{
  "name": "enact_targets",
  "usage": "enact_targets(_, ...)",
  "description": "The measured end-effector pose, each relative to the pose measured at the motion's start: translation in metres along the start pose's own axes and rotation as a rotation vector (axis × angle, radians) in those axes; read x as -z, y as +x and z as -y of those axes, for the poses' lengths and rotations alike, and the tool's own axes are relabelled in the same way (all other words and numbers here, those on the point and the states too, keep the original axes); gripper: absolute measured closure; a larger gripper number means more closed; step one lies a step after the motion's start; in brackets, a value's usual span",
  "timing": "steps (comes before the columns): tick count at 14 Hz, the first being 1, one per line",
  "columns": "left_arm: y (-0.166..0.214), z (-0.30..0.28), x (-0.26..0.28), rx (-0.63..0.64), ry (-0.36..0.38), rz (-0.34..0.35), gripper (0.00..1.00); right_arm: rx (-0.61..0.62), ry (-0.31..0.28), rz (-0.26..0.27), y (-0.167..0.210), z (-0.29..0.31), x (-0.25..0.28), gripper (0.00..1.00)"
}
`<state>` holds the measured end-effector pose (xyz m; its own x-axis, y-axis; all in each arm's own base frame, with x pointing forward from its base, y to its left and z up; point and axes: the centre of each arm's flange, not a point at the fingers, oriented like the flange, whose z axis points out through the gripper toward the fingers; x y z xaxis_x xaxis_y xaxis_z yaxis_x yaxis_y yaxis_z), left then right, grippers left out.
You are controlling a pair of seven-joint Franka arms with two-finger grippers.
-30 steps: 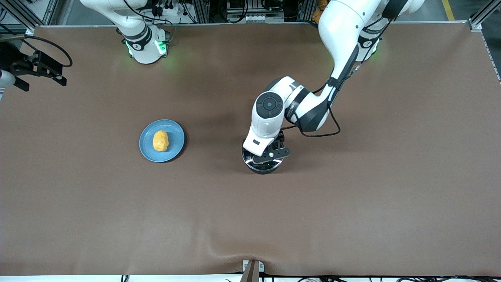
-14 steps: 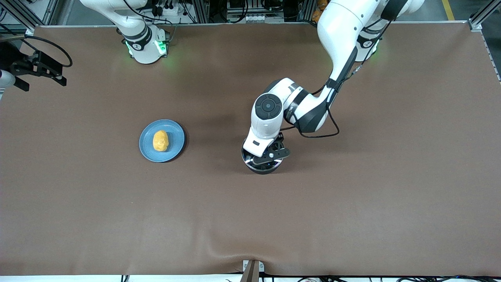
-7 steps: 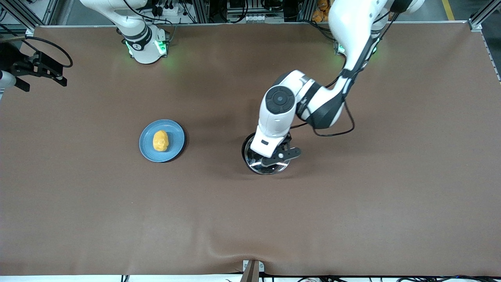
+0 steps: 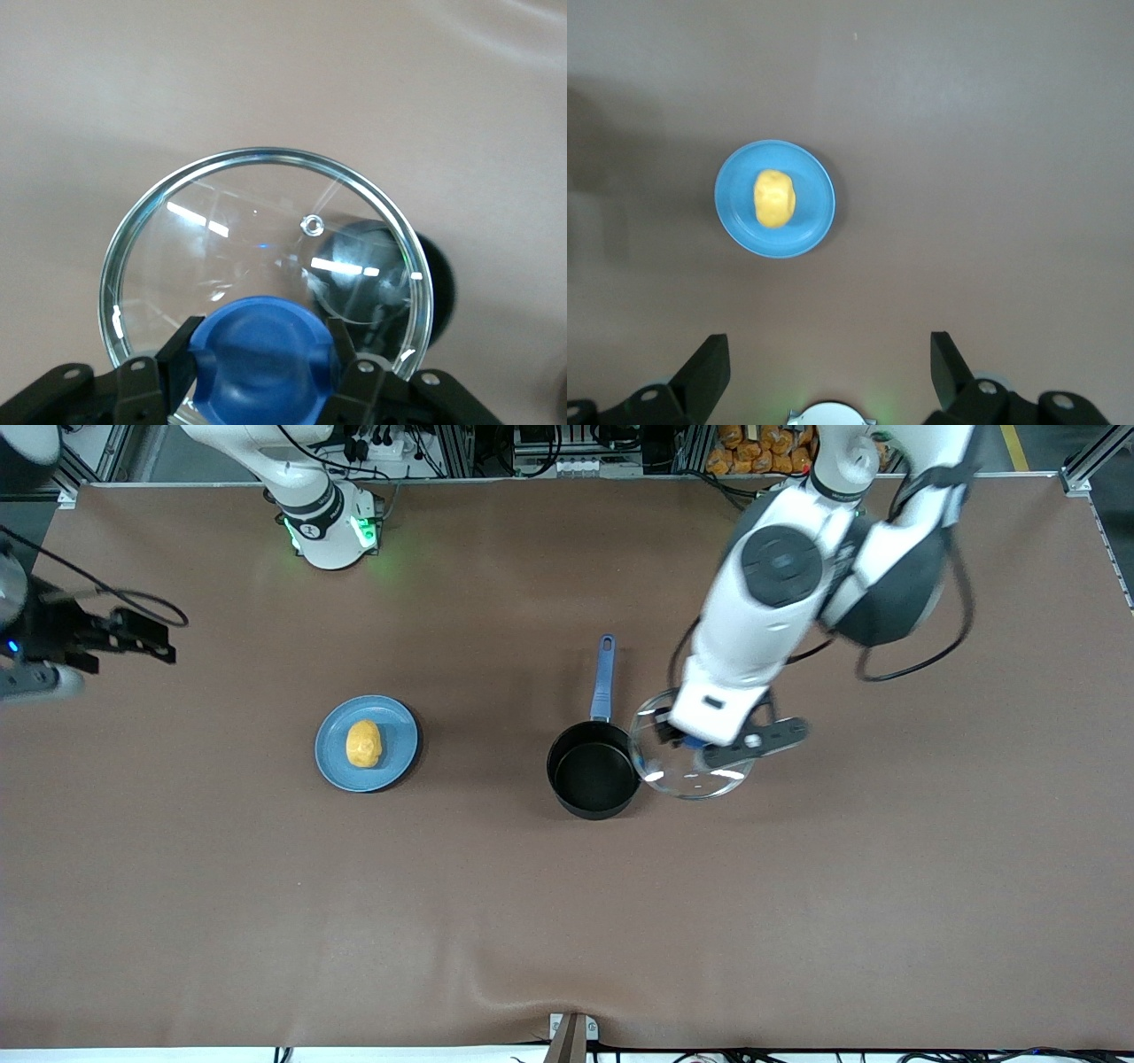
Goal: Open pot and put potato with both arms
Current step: 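Lift the glass lid off the pot while the right gripper reaches the potato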
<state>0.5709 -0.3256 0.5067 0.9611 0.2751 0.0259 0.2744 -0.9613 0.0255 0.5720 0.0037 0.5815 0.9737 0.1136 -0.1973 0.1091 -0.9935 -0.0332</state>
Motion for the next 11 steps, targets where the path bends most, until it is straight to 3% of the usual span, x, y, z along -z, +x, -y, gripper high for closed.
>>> enact_targets(4, 0.021, 0.110, 0.029, -0.075, -0.005, 0.010, 0.40, -0.029, 0.032, 0.122, 0.046, -0.012, -0.076, 0.00)
enact_targets(8, 0.051, 0.198, 0.025, -0.141, 0.010, 0.035, 0.40, -0.099, 0.104, 0.098, 0.081, -0.008, -0.138, 0.00)
enact_targets(11, 0.058, 0.212, 0.014, -0.151, 0.015, 0.049, 0.40, -0.095, 0.110, 0.092, 0.087, 0.005, -0.186, 0.00)
